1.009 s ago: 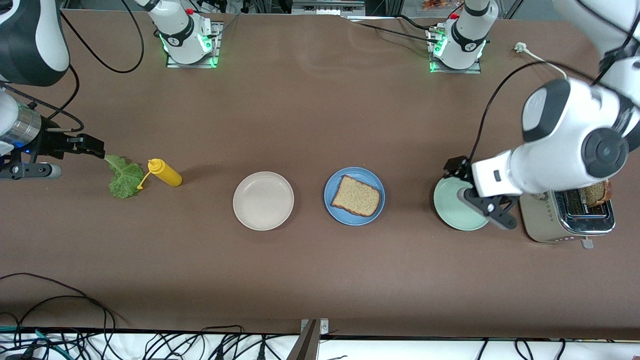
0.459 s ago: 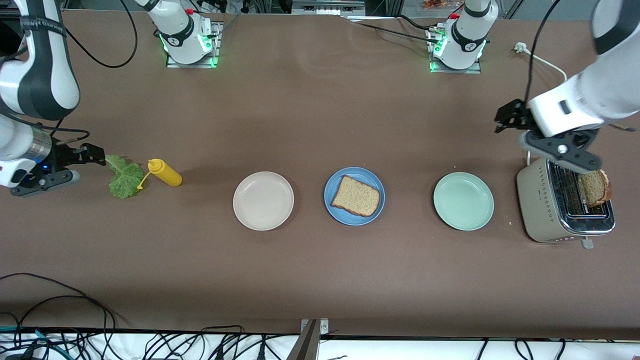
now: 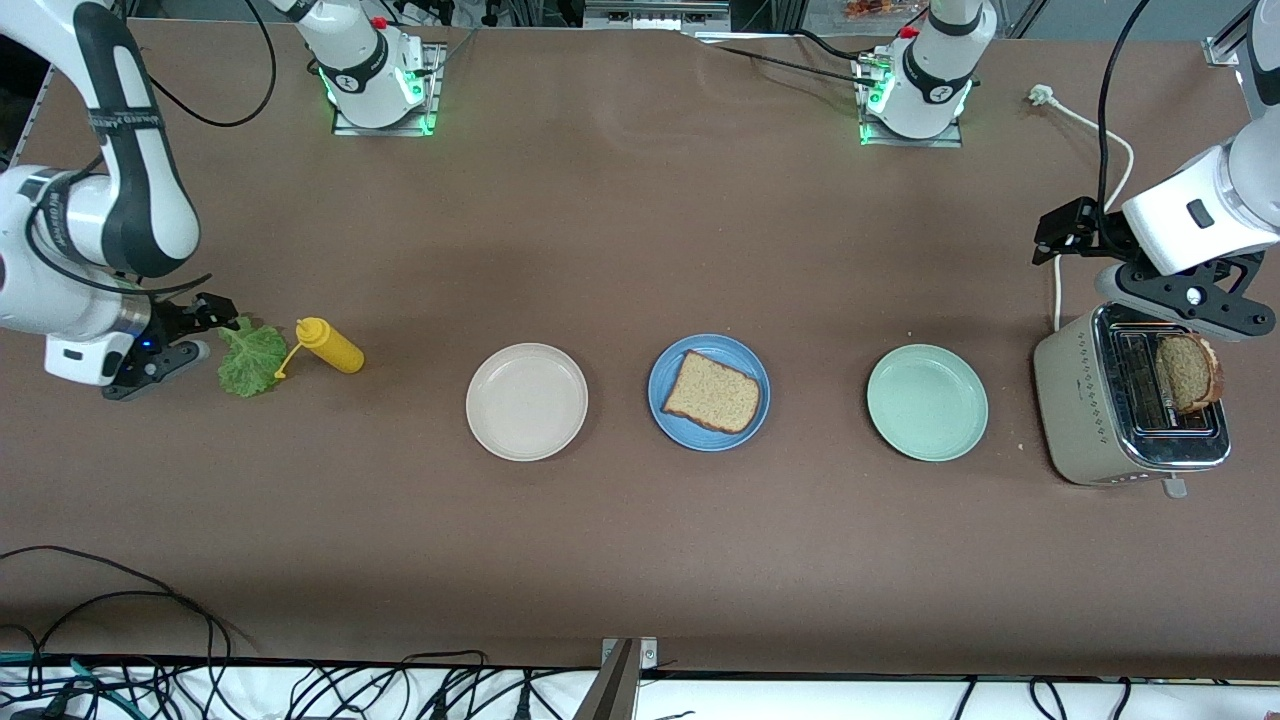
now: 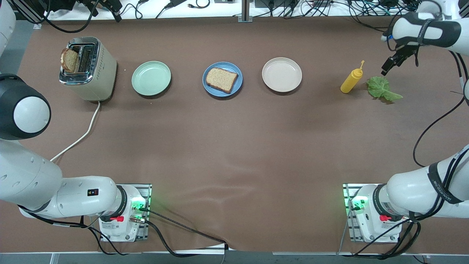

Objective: Make sandwich in blue plate with both arms
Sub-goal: 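Raise the left gripper away while the right gripper grasps the lettuce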

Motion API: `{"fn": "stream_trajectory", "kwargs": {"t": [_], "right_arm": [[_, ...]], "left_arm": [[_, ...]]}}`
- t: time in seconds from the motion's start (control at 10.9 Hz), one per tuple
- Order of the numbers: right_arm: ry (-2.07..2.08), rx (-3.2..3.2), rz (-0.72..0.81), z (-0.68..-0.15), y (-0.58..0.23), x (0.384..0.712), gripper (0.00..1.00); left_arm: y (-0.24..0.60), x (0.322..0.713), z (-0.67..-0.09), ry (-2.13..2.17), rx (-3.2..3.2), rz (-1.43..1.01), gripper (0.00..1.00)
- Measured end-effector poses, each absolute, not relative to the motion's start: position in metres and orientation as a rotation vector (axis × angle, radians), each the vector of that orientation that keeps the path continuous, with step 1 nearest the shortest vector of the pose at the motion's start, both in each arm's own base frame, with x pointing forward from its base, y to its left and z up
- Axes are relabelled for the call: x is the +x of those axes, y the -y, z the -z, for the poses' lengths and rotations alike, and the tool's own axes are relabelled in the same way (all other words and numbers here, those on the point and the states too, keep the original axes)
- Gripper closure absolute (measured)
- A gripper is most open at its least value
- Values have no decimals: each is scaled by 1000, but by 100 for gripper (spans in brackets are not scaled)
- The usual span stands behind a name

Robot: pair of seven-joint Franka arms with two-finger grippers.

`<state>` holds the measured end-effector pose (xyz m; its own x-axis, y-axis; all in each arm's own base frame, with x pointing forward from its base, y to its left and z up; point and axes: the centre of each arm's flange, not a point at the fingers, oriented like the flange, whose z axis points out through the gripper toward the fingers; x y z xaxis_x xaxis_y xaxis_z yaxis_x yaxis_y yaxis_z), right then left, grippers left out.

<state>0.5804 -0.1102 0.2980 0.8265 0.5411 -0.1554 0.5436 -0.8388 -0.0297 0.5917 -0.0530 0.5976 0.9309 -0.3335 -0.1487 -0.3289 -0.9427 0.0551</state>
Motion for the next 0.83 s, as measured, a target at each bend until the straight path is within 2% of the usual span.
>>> {"fn": "stream_trajectory", "kwargs": {"t": [0.46,0.83], "right_arm": [[-1050,2959,259,-230,141,564,0],[-1087,2975,349,-190,139,555,3]], "left_arm": [[53,578,-606,507,3111,96,0],[31,552,-606,431,3083,71,0]]}}
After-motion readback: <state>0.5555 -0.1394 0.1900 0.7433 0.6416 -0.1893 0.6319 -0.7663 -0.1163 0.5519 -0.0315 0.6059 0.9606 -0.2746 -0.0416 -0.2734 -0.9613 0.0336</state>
